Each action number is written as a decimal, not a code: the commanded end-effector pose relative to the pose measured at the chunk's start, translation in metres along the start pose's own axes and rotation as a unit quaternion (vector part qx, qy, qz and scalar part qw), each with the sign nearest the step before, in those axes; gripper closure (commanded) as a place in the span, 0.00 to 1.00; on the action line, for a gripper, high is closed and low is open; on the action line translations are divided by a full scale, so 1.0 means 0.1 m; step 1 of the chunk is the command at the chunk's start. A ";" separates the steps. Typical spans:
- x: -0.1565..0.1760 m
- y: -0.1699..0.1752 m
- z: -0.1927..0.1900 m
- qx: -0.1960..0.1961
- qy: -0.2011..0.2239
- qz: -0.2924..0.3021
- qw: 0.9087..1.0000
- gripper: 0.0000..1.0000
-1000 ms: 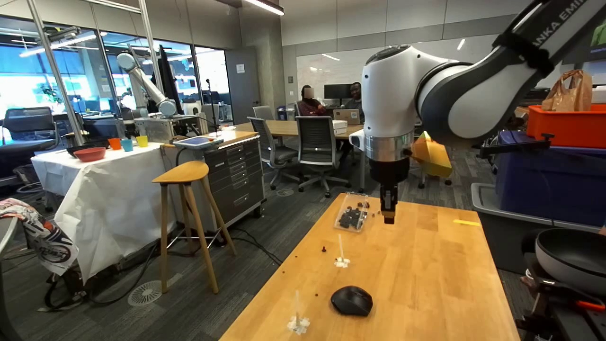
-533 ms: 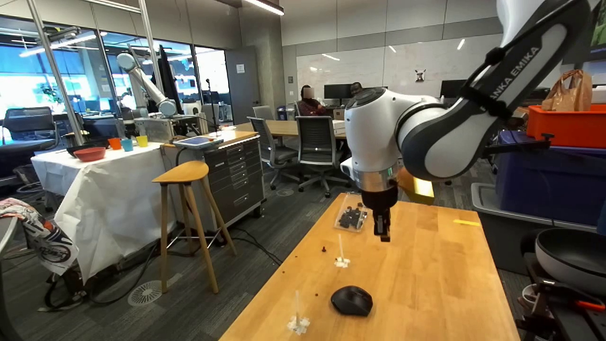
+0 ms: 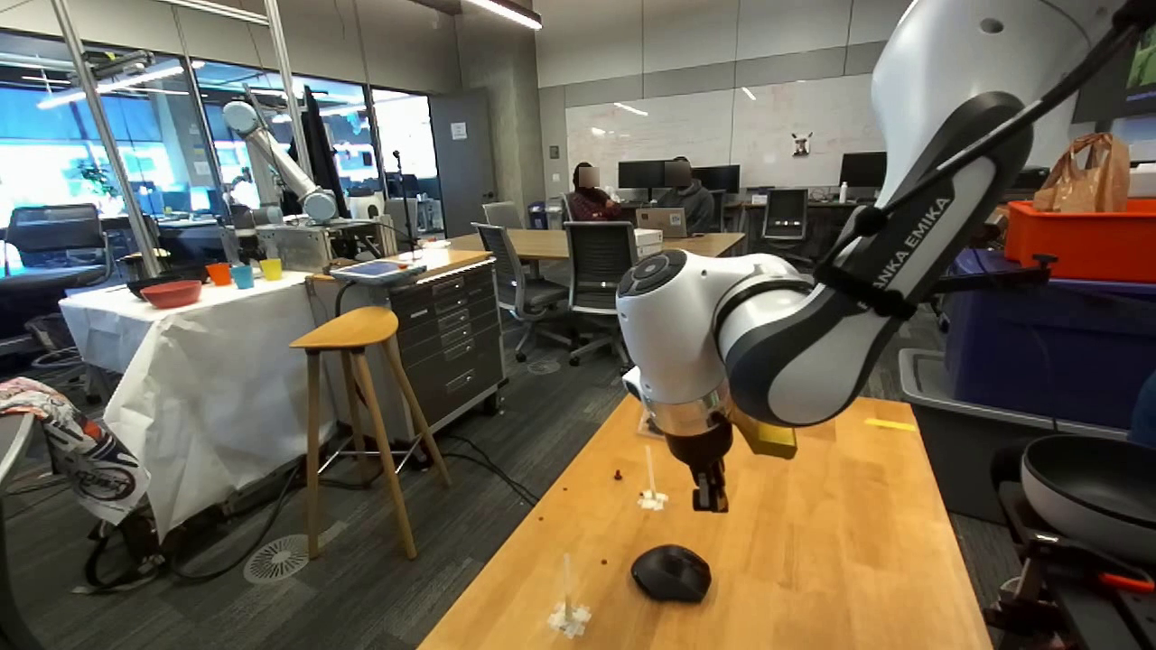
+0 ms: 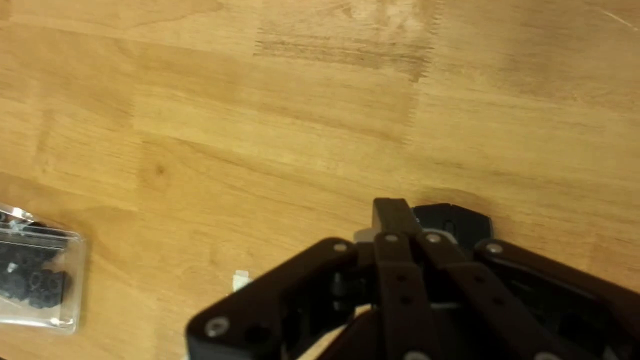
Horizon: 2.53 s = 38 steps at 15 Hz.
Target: Click a few times on the mouse
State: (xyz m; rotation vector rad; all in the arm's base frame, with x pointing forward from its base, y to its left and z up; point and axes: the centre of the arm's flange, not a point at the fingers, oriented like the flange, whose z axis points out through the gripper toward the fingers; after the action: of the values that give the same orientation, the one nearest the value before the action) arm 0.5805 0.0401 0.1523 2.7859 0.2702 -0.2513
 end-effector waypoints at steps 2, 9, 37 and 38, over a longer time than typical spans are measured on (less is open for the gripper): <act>0.25 -0.10 0.04 -0.026 -0.013 -0.003 1.000 1.00; 0.29 -0.10 0.05 -0.045 -0.046 -0.008 0.998 1.00; 0.42 -0.29 0.35 -0.025 0.067 -0.001 0.997 0.98; 0.42 -0.29 0.38 -0.024 0.067 -0.001 0.997 0.99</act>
State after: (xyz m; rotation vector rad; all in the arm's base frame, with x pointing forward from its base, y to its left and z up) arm 0.6085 0.0619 0.1079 2.7619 0.3033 -0.0969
